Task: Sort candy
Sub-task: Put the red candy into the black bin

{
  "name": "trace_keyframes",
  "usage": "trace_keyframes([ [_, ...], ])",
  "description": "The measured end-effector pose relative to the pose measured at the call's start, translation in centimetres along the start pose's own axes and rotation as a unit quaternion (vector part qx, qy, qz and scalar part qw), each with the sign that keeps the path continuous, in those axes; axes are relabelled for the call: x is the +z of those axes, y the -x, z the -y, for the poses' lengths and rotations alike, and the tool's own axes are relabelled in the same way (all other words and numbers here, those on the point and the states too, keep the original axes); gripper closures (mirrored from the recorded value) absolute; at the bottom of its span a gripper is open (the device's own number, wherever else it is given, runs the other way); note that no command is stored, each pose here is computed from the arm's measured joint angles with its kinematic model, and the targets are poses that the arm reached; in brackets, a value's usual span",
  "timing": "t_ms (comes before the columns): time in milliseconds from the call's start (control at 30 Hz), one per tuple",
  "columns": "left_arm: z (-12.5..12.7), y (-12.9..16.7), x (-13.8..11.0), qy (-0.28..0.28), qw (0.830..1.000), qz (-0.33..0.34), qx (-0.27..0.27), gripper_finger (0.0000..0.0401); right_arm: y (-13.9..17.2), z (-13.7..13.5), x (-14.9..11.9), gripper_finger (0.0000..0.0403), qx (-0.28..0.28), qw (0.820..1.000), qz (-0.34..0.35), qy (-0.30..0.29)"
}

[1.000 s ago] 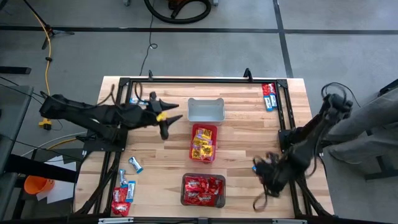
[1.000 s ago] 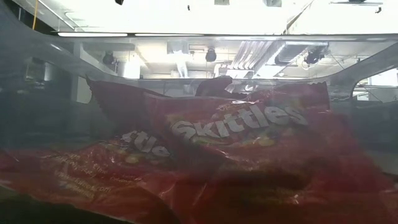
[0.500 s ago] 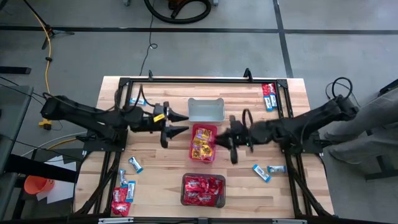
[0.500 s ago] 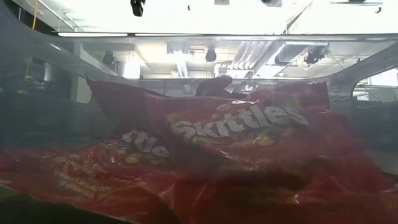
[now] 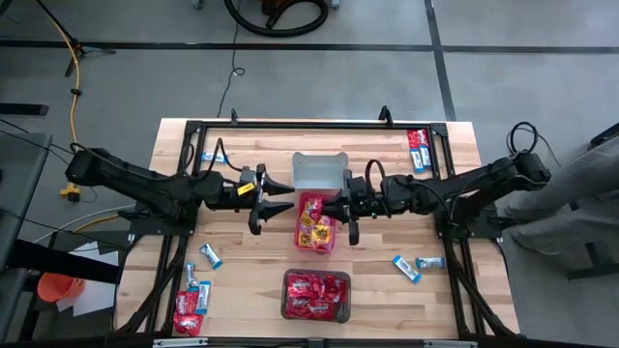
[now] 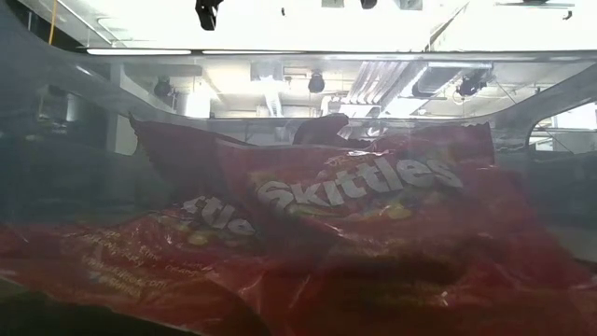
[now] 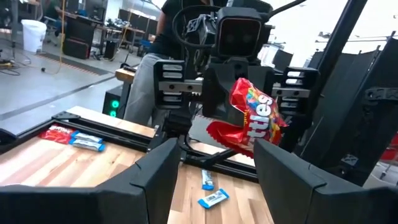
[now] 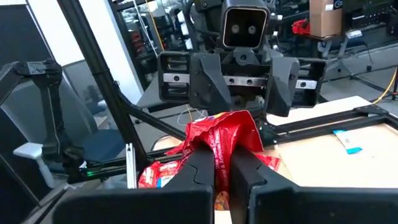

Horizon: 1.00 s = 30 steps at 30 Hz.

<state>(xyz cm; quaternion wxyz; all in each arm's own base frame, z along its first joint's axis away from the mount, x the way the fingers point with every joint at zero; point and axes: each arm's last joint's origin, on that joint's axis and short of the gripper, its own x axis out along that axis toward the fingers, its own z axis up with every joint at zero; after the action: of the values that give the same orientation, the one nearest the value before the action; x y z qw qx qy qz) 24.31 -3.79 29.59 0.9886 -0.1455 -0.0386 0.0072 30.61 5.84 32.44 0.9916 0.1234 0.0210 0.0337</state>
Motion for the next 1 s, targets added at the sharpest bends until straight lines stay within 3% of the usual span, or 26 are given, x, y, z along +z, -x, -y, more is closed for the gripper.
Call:
trace_keyframes([
  [167, -0.1, 0.0, 0.0, 0.0, 1.0, 0.003, 0.011, 0.0208, 0.1, -0.5, -0.1, 0.0402, 0.019, 0.999, -0.005, -0.039],
  [300, -0.1, 0.0, 0.0, -0.001, 1.0, 0.003, 0.014, 0.0208, 0.4, -2.4, -1.1, 0.0403, 0.047, 0.996, -0.04, -0.065],
  [533, -0.2, 0.0, -0.2, -0.004, 1.0, -0.011, 0.018, 0.0208, 0.5, -6.1, -4.7, 0.0403, 0.088, 0.987, -0.13, -0.04],
  [800, -0.2, 0.0, -0.3, -0.004, 1.0, -0.011, 0.018, 0.0208, -3.2, -9.5, -10.0, 0.0384, 0.142, 0.964, -0.225, -0.017],
  [1000, -0.2, 0.0, -0.3, -0.004, 1.0, -0.011, 0.018, 0.0208, -5.8, -10.7, -12.0, 0.0339, 0.118, 0.937, -0.329, 0.019],
])
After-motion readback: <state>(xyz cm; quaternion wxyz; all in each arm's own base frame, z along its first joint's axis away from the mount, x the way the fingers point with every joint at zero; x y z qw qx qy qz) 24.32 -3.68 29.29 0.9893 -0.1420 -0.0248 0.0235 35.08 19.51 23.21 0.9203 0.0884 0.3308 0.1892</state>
